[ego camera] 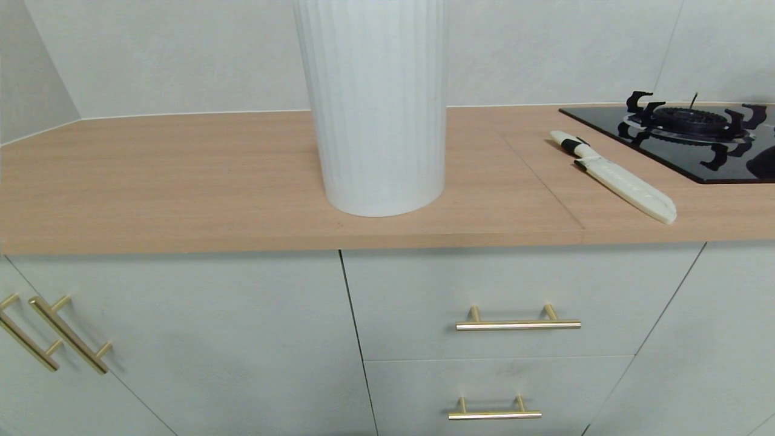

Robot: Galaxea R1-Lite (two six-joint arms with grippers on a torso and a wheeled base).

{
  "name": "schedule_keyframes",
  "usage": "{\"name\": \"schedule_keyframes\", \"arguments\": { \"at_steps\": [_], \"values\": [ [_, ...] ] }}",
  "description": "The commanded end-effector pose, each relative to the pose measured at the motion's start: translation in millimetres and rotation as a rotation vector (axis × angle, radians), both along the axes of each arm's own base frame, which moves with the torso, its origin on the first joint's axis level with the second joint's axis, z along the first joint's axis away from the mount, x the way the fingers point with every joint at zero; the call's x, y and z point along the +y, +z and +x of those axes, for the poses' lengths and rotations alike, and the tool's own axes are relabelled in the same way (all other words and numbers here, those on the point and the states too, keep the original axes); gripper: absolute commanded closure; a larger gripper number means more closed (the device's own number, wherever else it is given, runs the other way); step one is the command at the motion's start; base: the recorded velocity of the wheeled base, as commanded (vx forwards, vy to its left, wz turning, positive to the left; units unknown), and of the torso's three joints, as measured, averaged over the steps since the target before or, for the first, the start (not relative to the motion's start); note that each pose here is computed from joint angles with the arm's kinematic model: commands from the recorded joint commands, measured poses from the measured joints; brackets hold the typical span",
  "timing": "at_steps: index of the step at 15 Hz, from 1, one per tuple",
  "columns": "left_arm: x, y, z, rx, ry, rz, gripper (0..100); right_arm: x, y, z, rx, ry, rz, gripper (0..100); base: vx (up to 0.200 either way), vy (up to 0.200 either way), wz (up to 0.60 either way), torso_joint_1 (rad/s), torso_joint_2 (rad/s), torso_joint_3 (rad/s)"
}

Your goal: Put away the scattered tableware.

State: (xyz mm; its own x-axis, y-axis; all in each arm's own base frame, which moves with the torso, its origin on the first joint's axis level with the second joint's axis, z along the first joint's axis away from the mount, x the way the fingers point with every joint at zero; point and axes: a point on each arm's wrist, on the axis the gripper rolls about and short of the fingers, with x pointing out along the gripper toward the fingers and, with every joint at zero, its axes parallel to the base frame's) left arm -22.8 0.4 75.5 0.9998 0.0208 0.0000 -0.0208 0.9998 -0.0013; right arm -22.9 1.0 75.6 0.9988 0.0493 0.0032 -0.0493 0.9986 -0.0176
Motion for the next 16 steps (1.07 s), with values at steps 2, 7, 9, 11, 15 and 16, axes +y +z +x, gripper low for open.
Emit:
{"name": "schedule_keyframes", "arguments": {
  "at_steps": [2,7,9,11,15,16],
  "values": [
    [0.0,0.0,0.1,0.002,0.001,0.0,0,0.0,0.1,0.1,0.0,0.003,-0.001,0,0.0,0.0,0.0,0.0,0.0,0.0],
    [0.0,0.0,0.1,0.002,0.002,0.0,0,0.0,0.1,0.1,0.0,0.001,-0.001,0,0.0,0.0,0.0,0.054,-0.17,-0.174],
    [0.0,-0.1,0.1,0.003,0.001,0.0,0,0.0,0.1,0.1,0.0,0.001,-0.001,0,0.0,0.0,0.0,0.127,-0.47,-0.315],
    [0.0,-0.1,0.1,0.003,0.001,0.0,0,0.0,0.1,0.1,0.0,0.003,-0.001,0,0.0,0.0,0.0,0.124,-0.52,-0.298],
    [0.0,-0.1,0.1,0.003,0.001,0.0,0,0.0,0.1,0.1,0.0,0.003,-0.001,0,0.0,0.0,0.0,0.155,-0.47,-0.301],
    [0.0,0.0,0.1,0.002,0.001,0.0,0,0.0,0.1,0.1,0.0,0.001,-0.001,0,0.0,0.0,0.0,0.178,-0.48,-0.281]
  ]
}}
